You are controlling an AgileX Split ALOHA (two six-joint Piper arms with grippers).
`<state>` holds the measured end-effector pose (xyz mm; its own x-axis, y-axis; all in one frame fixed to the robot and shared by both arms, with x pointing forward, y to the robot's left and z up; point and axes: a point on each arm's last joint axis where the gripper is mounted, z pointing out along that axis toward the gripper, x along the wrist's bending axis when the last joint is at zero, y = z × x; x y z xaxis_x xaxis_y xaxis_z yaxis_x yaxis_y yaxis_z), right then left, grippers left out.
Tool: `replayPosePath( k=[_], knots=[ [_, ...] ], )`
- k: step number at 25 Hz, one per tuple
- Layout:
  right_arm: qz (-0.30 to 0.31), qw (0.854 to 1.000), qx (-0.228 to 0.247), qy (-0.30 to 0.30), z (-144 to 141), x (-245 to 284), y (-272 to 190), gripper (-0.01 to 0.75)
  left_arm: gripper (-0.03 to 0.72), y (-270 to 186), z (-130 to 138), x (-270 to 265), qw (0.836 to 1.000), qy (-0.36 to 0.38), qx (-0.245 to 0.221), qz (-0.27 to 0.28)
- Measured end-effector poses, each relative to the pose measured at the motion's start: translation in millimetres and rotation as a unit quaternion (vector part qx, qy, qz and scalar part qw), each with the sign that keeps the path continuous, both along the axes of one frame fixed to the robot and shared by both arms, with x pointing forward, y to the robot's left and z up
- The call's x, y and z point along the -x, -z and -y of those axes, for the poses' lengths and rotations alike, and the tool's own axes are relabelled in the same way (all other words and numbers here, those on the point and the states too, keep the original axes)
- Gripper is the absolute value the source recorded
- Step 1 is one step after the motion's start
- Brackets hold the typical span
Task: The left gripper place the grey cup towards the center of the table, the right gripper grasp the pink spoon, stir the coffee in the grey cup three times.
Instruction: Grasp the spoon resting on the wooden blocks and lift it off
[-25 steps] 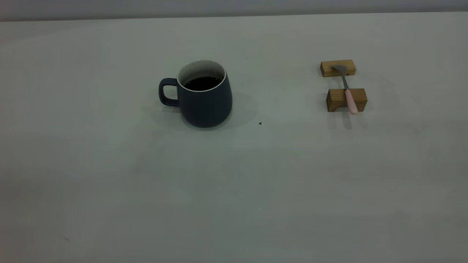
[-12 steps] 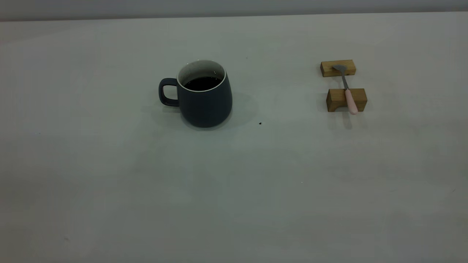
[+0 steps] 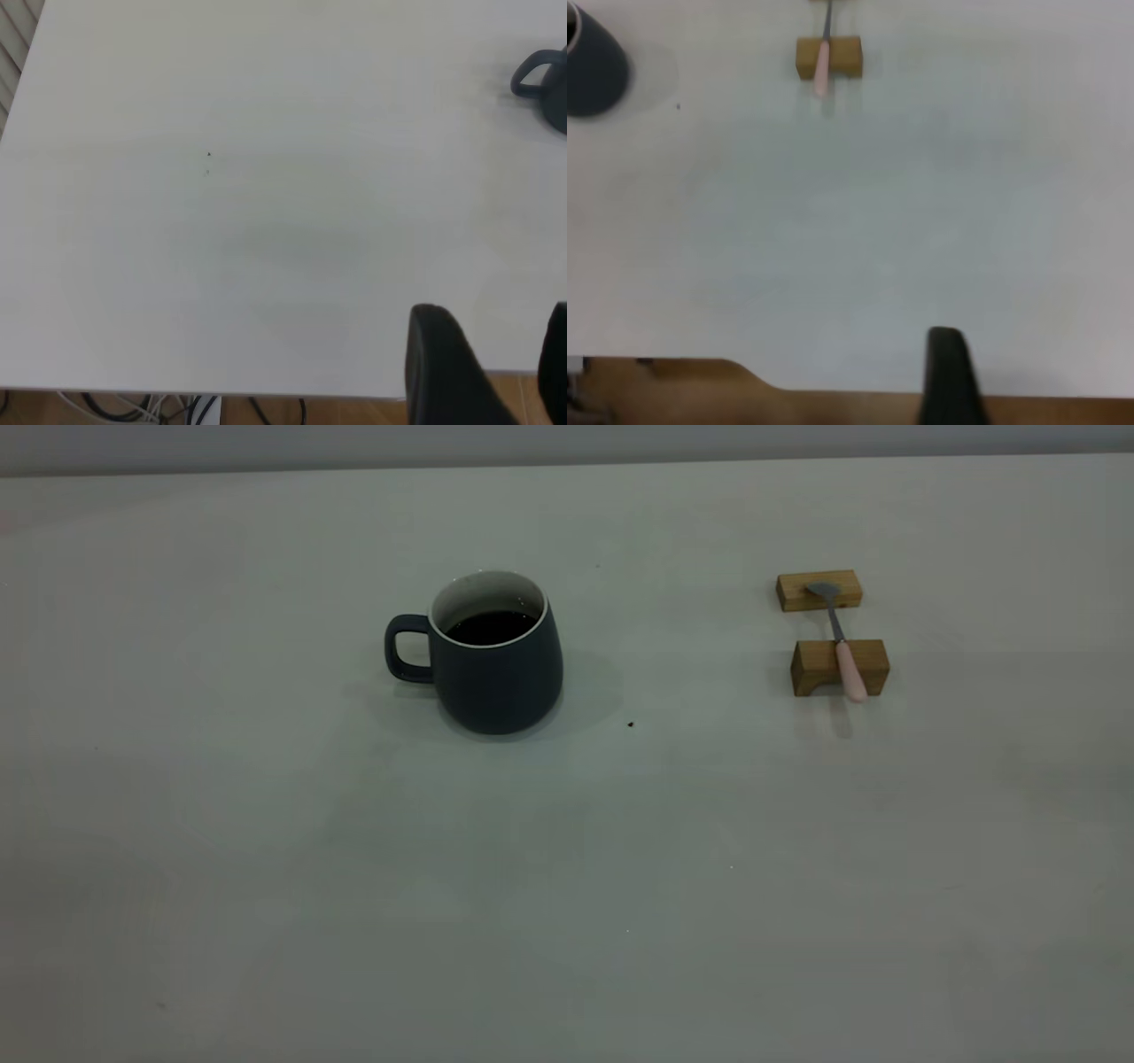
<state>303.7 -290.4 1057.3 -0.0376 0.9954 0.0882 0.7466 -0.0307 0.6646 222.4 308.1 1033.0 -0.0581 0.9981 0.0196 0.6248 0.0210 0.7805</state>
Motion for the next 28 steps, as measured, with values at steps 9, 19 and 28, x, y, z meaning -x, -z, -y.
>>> replayPosePath(
  k=[9,19,28],
  knots=[
    [-0.122,0.992,-0.016,-0.010,-2,-134,25,0.659,0.342,0,0,0,1.000,0.000,0.000,0.000],
    [-0.240,0.968,-0.003,-0.080,-36,-244,120,0.659,0.342,0,0,0,1.000,0.000,0.000,0.000],
    [-0.299,0.948,0.010,-0.109,-65,-306,206,0.642,0.342,0,0,0,1.000,0.000,0.000,0.000]
  ],
)
